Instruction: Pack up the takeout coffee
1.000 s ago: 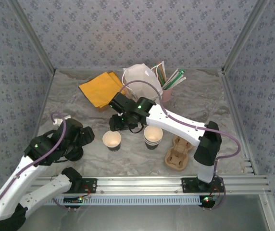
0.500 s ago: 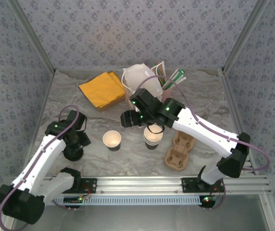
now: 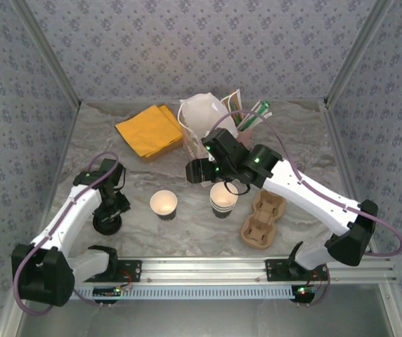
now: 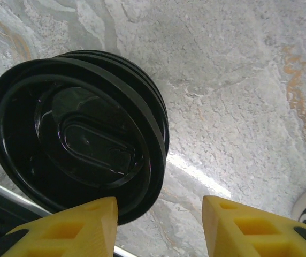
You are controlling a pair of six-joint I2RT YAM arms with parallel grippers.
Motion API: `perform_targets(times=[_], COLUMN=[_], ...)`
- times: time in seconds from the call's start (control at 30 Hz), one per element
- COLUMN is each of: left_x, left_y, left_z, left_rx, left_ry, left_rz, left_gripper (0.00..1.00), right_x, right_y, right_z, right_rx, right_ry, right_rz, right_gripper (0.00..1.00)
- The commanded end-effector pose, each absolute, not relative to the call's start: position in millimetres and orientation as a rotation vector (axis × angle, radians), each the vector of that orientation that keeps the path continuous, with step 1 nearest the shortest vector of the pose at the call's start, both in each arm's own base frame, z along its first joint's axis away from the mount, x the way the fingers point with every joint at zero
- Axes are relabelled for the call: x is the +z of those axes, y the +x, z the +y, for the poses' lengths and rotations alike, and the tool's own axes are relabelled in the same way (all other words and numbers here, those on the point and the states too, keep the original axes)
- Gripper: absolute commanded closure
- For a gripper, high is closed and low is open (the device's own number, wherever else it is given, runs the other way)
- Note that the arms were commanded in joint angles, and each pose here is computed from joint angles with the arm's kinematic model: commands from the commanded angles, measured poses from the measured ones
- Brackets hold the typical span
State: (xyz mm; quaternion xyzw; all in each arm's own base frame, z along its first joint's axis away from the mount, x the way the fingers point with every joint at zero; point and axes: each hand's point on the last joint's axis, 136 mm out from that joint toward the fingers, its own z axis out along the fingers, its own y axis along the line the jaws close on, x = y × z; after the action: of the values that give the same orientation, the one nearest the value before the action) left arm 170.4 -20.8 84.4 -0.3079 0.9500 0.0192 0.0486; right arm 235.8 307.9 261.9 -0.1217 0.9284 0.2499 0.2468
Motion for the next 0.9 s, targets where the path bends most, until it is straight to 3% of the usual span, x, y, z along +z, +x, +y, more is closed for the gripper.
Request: perform_targets(times=[0.0, 0.17, 0.23, 0.73, 0.87], left_x=[82, 76, 74, 68, 70], left_y=[172, 173, 173, 172, 171], left_z=[-19, -17, -16, -13, -12], left_rx=[0.073, 0.091, 0.102, 0.15, 0.158], left_ry=[-0.94, -0.947, -0.949, -0.962, -0.968], left_rz=[2.895, 2.898, 2.901, 2.912, 2.91], left_gripper=[0.56, 0.61, 0.7, 0.74, 0.83], right_x=[272, 271, 270, 267, 268], right_y=[234, 234, 234, 239, 239], right_z=[299, 294, 292, 286, 284], right_rx=[0.692, 0.692, 0.691, 0.704, 0.708], right_ry=[-0.34, -0.328, -0.321, -0.294, -0.289], right_rz=[2.498, 2.498, 2.499, 2.506, 2.502], right_gripper=[0.23, 0.23, 0.23, 0.23, 0.23])
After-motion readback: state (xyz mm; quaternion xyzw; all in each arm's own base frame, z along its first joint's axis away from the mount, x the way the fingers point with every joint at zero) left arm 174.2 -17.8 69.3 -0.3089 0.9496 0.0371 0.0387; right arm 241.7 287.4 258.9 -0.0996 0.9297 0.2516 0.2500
